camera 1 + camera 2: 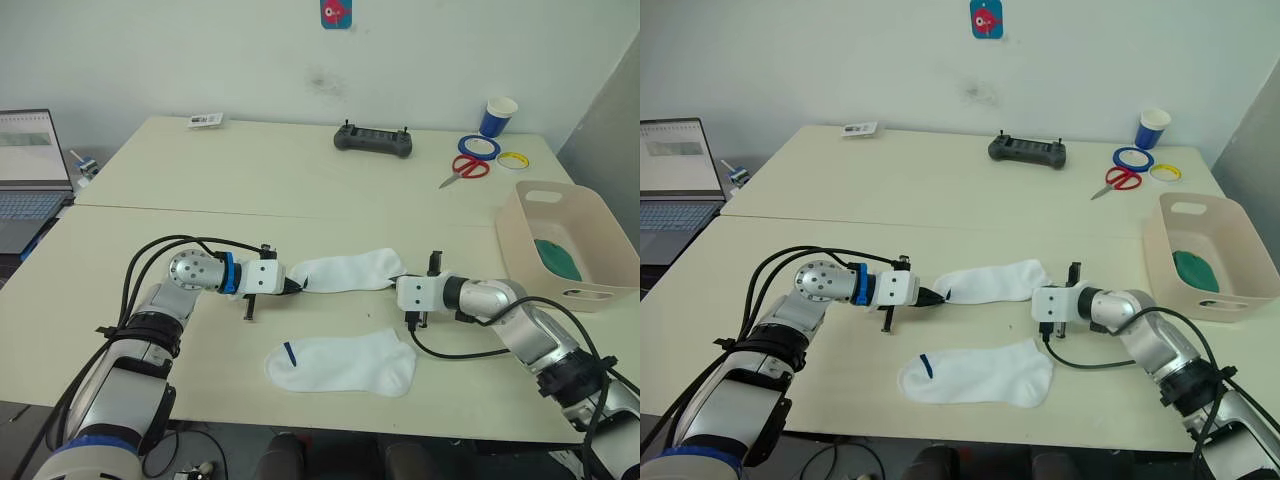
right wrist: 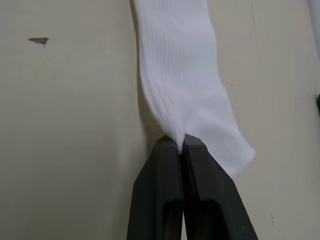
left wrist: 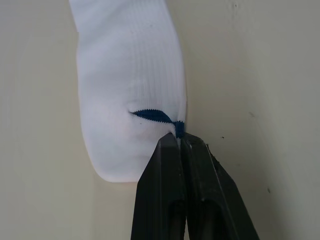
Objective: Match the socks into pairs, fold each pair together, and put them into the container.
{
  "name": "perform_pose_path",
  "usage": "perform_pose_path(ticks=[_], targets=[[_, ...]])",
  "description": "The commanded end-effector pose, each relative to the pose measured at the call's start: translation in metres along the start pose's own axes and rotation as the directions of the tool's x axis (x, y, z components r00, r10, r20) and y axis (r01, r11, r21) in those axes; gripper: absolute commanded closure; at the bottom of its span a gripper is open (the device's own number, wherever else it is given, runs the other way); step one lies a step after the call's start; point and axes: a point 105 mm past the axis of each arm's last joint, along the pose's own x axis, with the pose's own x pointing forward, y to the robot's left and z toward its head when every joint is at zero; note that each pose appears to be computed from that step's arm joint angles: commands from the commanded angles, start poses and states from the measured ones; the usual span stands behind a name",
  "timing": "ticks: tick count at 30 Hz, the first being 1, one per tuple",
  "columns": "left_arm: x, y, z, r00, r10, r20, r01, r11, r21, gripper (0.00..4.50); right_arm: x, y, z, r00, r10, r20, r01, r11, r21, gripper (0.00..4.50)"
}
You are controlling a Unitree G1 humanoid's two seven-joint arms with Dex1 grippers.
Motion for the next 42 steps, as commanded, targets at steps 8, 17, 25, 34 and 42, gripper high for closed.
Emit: perform_pose_path(ticks=[8,17,25,34,42], targets=[[-0.063,-0.027,0.057,0.942,-0.276,0.192,0.333,0.838,-0.432,4.5,-0.076,-0.003,0.068,0.974,0.073,0.215,-0.159,0.895,0.417,4.46],[-0.035,-0.019,0.044,0.939,-0.256,0.23,0.343,0.631,-0.696,4.5,-0.061,-0.001,0.047,0.977,0.169,0.132,-0.211,0.652,0.728,4.46],[-0.001,0.028,0.019,0.979,-0.185,0.082,0.187,0.675,-0.713,4.5,-0.032,-0.028,0.007,0.987,0.161,-0.017,-0.097,0.668,0.738,4.46],[0.01,0.06,0.016,0.998,-0.056,0.025,0.058,0.716,-0.696,4.5,-0.025,-0.068,-0.002,0.998,0.019,-0.059,0.028,0.708,0.706,1.77],[-0.004,0.079,0.01,0.992,0.13,0.007,-0.087,0.708,-0.701,4.29,-0.045,-0.084,0.008,0.98,-0.184,-0.076,0.187,0.718,0.671,0.0]])
